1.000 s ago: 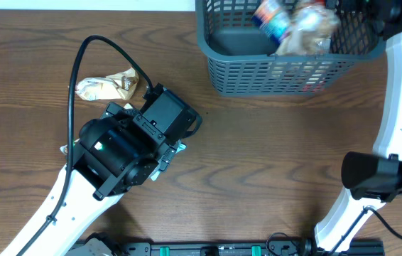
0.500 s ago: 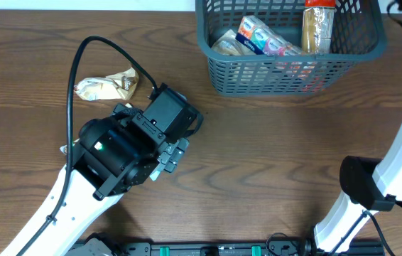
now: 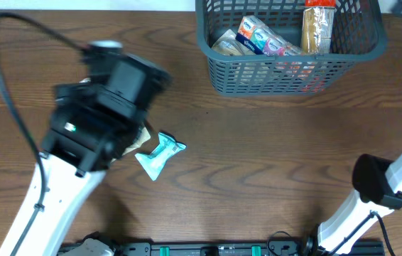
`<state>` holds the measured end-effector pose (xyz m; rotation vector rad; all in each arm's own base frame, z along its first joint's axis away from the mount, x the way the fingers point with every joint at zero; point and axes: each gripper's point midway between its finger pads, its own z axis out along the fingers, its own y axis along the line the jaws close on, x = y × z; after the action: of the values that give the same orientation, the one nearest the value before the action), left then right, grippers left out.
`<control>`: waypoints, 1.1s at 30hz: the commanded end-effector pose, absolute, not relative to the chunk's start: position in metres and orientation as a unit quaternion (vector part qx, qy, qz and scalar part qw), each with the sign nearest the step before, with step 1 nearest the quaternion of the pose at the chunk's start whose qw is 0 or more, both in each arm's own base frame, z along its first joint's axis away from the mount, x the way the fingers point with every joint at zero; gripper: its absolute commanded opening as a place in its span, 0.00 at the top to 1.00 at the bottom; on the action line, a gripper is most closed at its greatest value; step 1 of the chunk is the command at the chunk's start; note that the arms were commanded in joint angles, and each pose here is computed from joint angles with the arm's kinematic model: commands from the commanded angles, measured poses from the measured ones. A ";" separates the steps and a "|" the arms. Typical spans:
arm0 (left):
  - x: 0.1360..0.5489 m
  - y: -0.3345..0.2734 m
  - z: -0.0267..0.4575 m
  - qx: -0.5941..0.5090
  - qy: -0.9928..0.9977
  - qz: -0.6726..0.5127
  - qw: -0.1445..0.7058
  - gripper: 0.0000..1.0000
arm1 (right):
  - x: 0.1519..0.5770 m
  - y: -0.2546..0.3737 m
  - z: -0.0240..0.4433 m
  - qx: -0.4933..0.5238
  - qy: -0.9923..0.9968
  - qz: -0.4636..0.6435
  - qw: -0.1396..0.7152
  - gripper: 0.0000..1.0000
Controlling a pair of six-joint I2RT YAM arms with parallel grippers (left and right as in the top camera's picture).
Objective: Pack container
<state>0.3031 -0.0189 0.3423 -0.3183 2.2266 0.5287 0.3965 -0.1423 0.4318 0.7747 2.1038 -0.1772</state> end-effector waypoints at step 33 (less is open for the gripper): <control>0.411 0.040 0.154 -0.653 0.742 -0.075 0.132 0.01 | 0.353 -0.198 0.410 0.430 0.817 -0.059 0.380 0.01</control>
<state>0.4118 0.0435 0.1608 -1.7747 2.2039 -0.1893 0.3535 -0.1980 0.4117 1.0955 2.0815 -0.1480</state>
